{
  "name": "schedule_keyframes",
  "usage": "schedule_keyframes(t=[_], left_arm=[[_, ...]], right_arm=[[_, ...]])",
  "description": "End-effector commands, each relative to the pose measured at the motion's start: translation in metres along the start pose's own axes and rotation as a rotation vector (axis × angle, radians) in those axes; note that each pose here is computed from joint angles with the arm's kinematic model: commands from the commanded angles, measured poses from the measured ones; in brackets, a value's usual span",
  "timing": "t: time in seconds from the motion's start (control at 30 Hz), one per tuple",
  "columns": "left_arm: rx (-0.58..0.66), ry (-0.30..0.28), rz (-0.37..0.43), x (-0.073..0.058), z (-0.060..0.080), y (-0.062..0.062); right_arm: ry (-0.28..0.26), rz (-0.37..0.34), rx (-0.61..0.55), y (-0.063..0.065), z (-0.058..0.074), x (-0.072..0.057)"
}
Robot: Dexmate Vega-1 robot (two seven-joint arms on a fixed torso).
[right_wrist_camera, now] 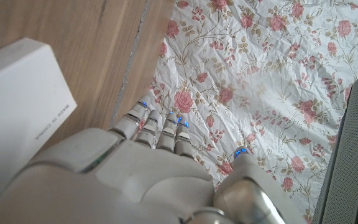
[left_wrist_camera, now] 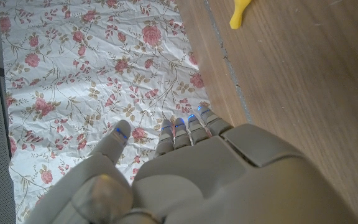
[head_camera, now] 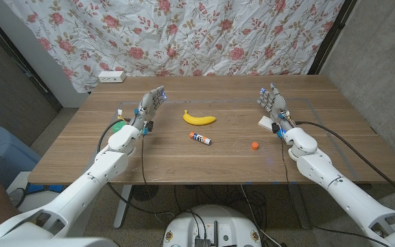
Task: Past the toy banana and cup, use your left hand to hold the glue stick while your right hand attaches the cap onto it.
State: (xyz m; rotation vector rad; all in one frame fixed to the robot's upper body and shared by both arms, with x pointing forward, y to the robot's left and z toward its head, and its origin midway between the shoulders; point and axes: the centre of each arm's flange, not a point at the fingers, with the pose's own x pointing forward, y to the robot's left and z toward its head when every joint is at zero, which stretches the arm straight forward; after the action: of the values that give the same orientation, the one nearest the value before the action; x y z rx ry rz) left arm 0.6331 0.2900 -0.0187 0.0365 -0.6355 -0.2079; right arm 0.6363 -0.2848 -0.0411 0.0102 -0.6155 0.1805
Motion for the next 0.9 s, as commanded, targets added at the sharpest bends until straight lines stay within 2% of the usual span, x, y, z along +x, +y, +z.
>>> schedule_keyframes(t=[0.03, 0.3, 0.5, 0.63, 0.9], left_arm=[[0.075, 0.000, -0.027, -0.003, 0.015, -0.004], [0.176, 0.024, -0.082, -0.002, 0.030, -0.008], [0.248, 0.001, -0.079, -0.006, 0.038, -0.014], [0.303, 0.001, -0.102, -0.008, 0.045, -0.019], [0.445, 0.004, -0.165, -0.014, 0.066, -0.019]], right_arm=[[-0.010, -0.021, -0.014, -0.002, 0.002, -0.008], [-0.026, -0.019, -0.006, -0.001, 0.001, -0.013], [-0.041, -0.026, 0.018, -0.004, -0.001, -0.015], [-0.046, -0.021, 0.011, -0.007, 0.002, -0.017], [-0.047, -0.011, 0.005, -0.010, 0.003, -0.017]])
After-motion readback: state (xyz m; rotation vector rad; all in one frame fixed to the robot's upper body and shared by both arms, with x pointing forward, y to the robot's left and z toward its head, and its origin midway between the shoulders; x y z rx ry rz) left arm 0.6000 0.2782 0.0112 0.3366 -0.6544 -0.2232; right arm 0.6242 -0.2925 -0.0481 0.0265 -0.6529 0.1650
